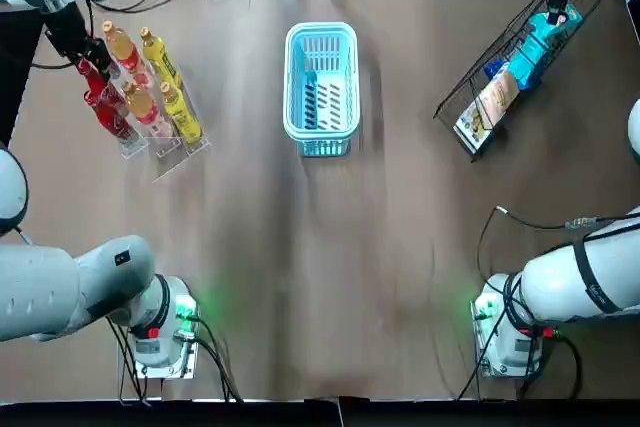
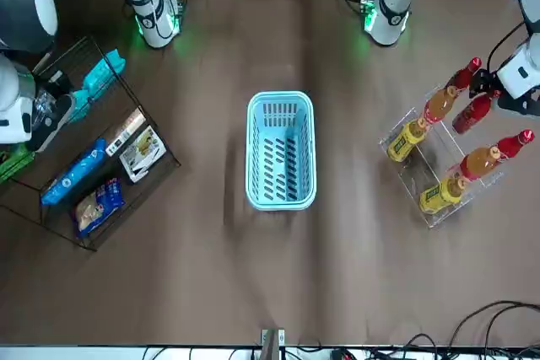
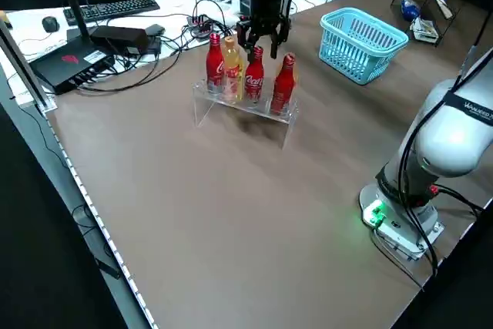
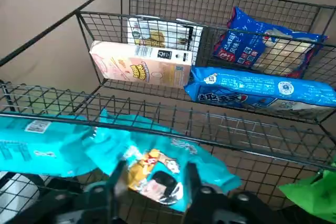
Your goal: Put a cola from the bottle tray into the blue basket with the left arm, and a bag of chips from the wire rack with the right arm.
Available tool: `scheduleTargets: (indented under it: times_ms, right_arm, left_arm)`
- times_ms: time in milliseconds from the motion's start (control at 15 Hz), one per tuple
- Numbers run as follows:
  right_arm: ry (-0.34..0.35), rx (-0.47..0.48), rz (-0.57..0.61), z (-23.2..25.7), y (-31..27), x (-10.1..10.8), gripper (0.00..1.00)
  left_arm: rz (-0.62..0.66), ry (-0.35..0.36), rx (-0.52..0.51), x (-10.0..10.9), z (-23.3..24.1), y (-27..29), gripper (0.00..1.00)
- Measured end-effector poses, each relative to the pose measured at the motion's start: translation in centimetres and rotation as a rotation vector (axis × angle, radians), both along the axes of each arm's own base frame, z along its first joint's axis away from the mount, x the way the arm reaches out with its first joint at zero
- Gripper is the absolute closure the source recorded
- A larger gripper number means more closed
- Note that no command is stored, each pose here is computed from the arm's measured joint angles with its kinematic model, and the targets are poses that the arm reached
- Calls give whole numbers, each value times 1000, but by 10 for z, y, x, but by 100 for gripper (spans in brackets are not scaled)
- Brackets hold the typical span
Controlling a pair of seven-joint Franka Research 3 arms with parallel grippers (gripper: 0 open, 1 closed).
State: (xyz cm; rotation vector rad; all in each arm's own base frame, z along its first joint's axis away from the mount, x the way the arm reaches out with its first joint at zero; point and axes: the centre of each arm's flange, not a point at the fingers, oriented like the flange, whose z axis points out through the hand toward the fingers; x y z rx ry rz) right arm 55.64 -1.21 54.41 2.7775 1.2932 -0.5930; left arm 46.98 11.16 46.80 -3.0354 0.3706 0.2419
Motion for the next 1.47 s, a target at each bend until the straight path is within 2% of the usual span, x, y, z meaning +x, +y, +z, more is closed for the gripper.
scheduleTargets:
  times_ms: [200, 267, 400, 467, 600, 667, 800, 1000, 1267, 1467]
  right_arm:
    - [0, 0, 1, -1, 0, 0, 54]
    - [-3, -2, 2, -1, 0, 1, 61]
    - [-4, -2, 3, -1, 0, 1, 64]
    - [-5, -4, 3, -1, 0, 1, 73]
    - [-5, -8, 4, 0, -1, 1, 91]
    - [-5, -11, 4, 0, -1, 1, 98]
    - [-5, -11, 4, 0, -1, 1, 99]
    - [-7, -11, 4, 0, -1, 1, 99]
    - [-23, -11, 4, 7, -1, 3, 99]
    - [-32, -12, -2, 22, -2, 2, 99]
  left_arm:
    - [-7, 3, -4, -2, -1, 8, 30]
    - [-14, 5, -7, -3, -1, 12, 32]
    - [-17, 6, -9, -5, -1, 17, 32]
    - [-17, 6, -9, -5, -1, 18, 33]
    - [-19, 6, -9, -5, -1, 17, 45]
    - [-19, 6, -9, -5, -1, 17, 45]
    - [-19, 5, -9, -5, 0, 17, 61]
    - [-20, 3, -8, -5, 1, 17, 67]
    - [-22, -4, -6, -3, 5, 16, 67]
    - [-4, -21, 5, 4, 32, 12, 67]
